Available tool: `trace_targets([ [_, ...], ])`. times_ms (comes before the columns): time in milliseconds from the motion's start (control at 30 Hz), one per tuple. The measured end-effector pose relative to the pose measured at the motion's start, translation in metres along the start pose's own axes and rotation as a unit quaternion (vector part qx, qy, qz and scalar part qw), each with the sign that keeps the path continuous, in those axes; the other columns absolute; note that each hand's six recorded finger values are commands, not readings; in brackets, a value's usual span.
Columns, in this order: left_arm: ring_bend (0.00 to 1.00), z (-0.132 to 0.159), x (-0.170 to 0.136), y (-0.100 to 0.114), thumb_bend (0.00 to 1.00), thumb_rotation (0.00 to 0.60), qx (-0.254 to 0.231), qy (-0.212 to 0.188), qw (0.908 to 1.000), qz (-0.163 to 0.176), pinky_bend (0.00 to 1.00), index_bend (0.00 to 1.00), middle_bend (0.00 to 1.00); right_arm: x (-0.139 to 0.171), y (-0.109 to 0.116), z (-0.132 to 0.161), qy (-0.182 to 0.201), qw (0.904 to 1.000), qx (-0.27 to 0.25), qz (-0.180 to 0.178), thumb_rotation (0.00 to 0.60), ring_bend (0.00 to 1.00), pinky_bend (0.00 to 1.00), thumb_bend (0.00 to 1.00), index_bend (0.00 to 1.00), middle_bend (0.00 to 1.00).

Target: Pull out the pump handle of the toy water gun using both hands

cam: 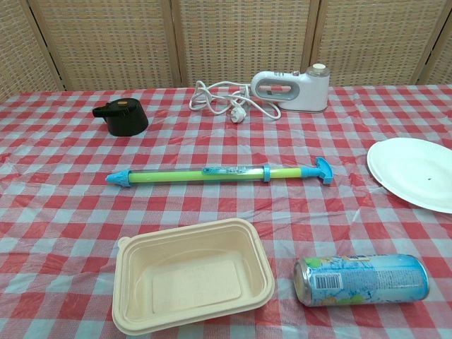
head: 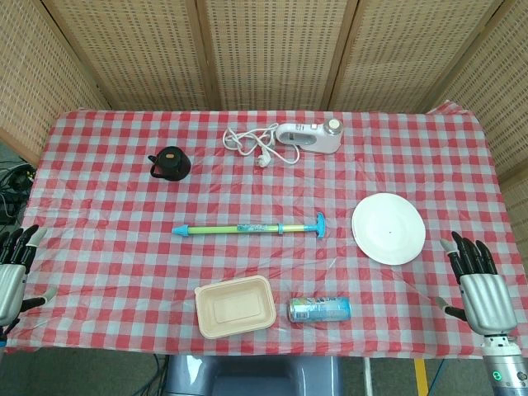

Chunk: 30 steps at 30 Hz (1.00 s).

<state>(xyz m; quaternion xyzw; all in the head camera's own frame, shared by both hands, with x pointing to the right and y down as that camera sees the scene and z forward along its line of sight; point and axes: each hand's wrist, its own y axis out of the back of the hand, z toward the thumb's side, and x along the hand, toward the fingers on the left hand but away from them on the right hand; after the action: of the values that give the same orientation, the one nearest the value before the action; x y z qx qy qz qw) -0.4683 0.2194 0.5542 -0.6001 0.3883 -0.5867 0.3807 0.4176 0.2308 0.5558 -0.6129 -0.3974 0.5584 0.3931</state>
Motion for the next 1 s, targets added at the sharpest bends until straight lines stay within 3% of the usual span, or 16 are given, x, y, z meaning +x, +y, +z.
trace_targets([
  [1000,0.0,0.004,-0.003,0.001,0.11,0.6,0.002,-0.004,1.0,0.006,0.0,0.0,0.0,0.001,-0.007,0.01,0.016,0.9999,0.005,0.005,0.6,0.0,0.0,0.11,0.0,0.0],
])
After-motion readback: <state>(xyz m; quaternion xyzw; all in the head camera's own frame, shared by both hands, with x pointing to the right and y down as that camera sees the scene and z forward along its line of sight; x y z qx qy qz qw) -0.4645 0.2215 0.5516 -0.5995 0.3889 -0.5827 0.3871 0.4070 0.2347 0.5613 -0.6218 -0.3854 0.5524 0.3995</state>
